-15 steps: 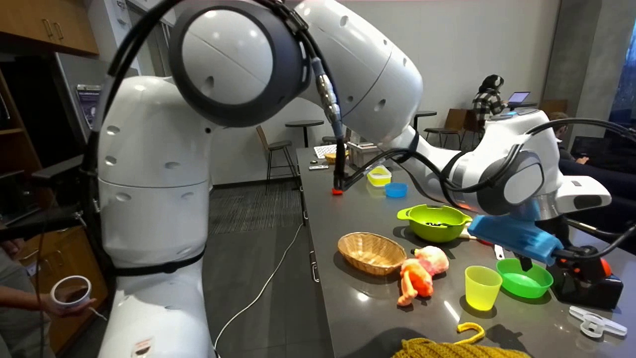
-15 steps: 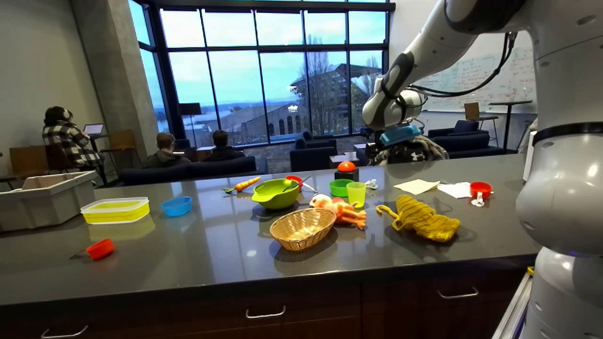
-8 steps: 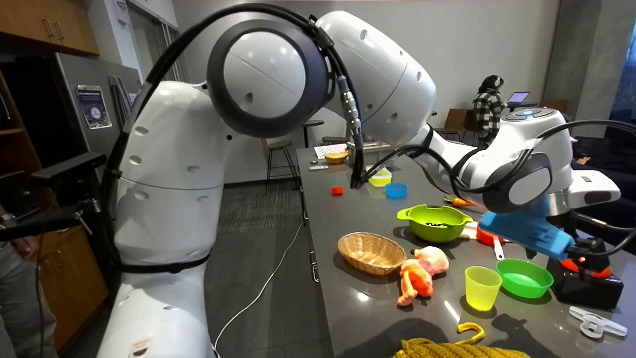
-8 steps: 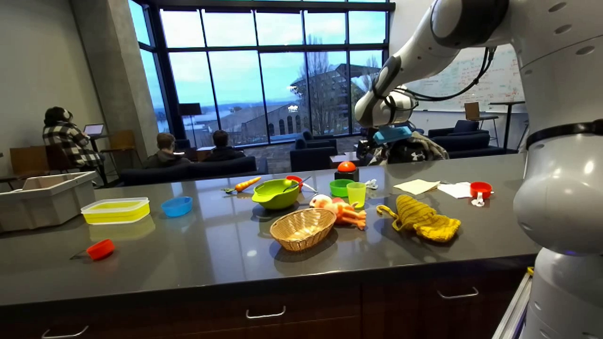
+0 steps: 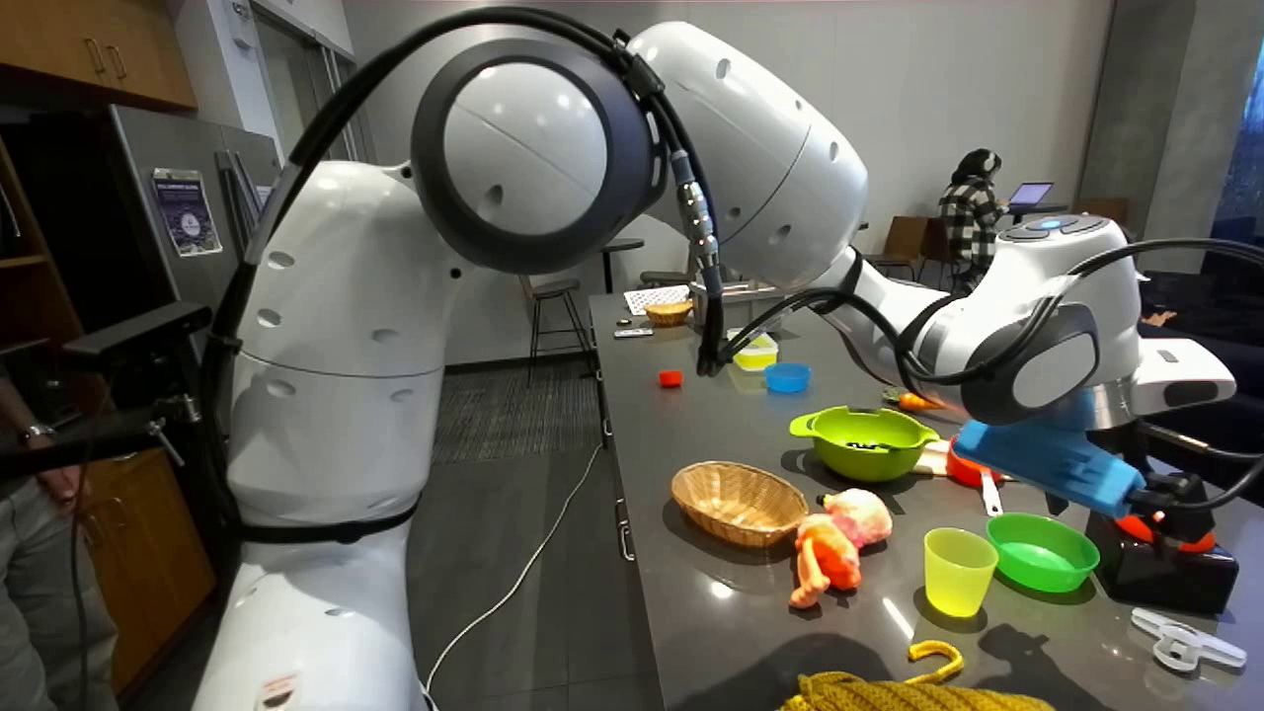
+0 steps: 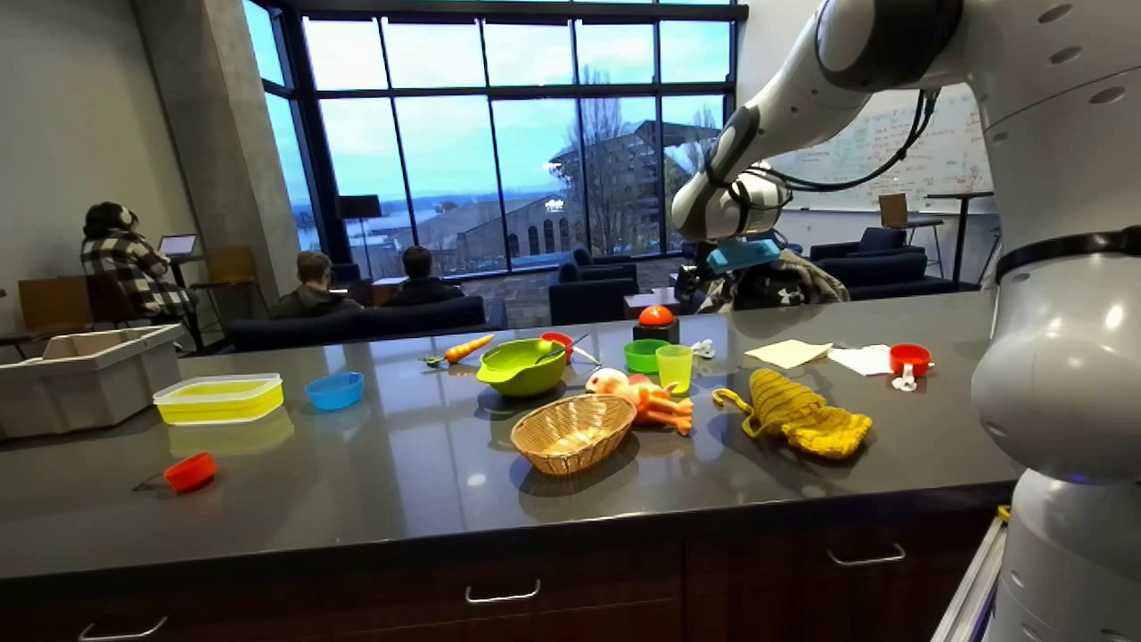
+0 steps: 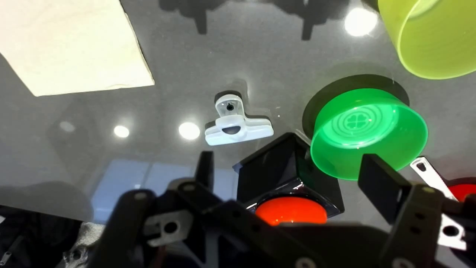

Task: Put the white object into the green bowl

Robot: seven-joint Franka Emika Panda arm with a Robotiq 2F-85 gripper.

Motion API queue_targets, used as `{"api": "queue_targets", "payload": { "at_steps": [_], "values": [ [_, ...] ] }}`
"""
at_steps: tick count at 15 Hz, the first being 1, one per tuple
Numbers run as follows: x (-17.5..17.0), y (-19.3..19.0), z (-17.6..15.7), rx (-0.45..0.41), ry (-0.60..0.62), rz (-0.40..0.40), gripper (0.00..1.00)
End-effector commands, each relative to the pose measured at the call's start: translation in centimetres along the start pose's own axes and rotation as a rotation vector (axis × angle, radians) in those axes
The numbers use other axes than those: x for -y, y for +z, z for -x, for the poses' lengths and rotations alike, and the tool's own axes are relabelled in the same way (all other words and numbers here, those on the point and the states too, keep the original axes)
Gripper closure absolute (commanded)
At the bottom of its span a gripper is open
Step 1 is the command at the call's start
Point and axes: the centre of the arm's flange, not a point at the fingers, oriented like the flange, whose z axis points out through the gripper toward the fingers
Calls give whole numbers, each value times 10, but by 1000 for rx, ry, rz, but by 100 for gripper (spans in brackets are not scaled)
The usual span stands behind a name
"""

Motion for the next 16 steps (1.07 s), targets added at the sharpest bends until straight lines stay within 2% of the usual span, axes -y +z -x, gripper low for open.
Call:
{"api": "queue_targets", "payload": {
  "at_steps": [1,4,8,11,16],
  "values": [
    [-9,-2,6,-24,11,32,0],
    [-19,-5,6,-32,12,60,0],
    [-25,-3,2,-54,3,59,0],
    [-14,1,-10,-74,-2,35,0],
    [-2,22,-16,-60,-26,35,0]
  ]
}}
